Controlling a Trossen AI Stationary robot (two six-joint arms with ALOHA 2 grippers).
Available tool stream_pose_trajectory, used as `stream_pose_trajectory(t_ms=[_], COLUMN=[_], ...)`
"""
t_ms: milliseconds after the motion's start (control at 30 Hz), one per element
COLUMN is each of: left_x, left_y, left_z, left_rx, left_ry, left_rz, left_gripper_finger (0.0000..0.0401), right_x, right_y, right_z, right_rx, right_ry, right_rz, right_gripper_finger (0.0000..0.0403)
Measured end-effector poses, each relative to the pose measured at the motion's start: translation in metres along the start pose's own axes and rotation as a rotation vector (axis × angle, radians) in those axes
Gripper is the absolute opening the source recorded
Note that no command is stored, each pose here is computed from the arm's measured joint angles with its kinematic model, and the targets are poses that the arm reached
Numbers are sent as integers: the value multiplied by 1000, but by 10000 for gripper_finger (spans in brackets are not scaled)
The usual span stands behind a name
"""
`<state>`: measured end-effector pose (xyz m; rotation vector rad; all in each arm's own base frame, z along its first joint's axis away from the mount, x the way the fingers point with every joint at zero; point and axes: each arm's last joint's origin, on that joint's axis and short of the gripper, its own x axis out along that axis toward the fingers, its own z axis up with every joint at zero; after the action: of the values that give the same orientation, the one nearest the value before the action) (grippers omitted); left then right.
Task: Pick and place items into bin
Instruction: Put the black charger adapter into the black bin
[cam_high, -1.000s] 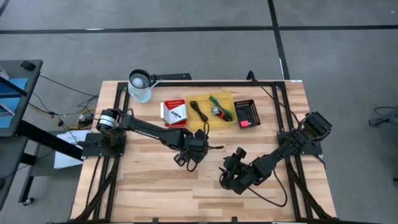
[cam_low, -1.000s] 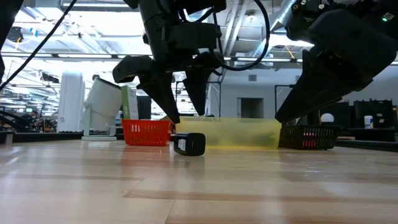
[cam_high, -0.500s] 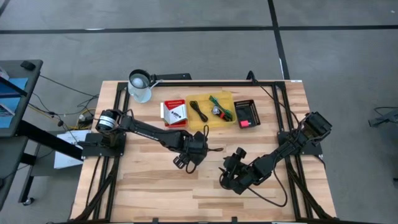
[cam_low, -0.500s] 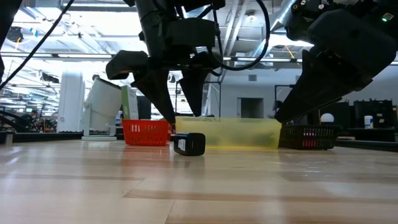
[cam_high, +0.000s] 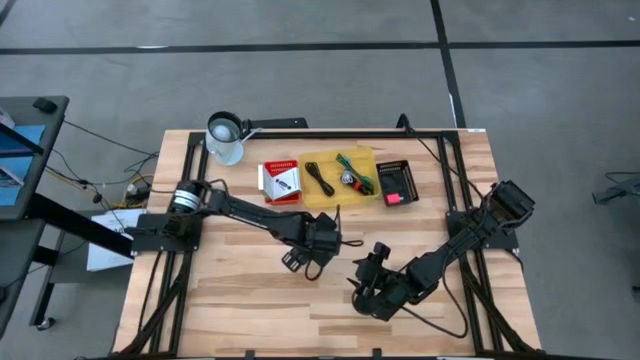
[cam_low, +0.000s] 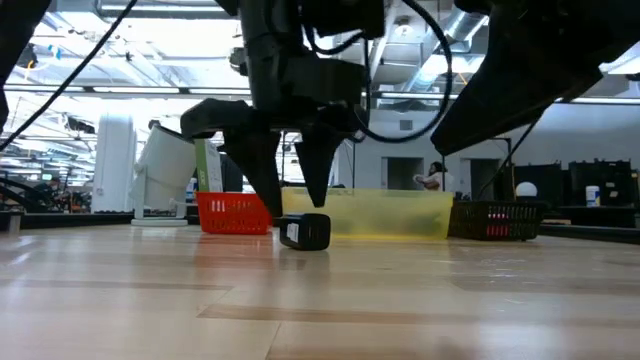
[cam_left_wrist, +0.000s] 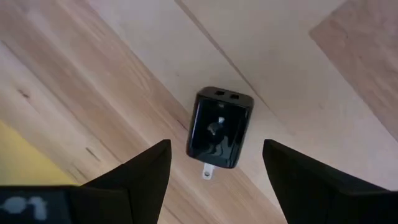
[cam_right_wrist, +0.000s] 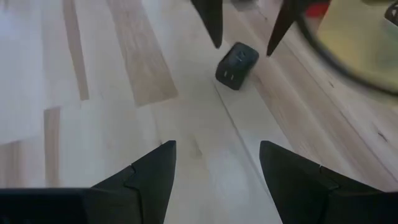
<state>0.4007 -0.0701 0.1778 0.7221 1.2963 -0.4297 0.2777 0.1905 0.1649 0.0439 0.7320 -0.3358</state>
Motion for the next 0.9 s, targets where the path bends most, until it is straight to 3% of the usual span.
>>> stream_pose_trajectory(t_ms=[200, 900], left_x=[0, 1], left_y=[7, 6], left_z=[8, 0], left_rx=[21, 22], left_ry=[4, 61], left_rz=[6, -53], left_gripper_finger=[248, 248], right_x=[-2, -4], right_y=[1, 2], right_z=[-3, -4], right_rx=[-9, -12], right_ry=[6, 7], right_rz=[-1, 5], right_gripper_finger=[228, 228])
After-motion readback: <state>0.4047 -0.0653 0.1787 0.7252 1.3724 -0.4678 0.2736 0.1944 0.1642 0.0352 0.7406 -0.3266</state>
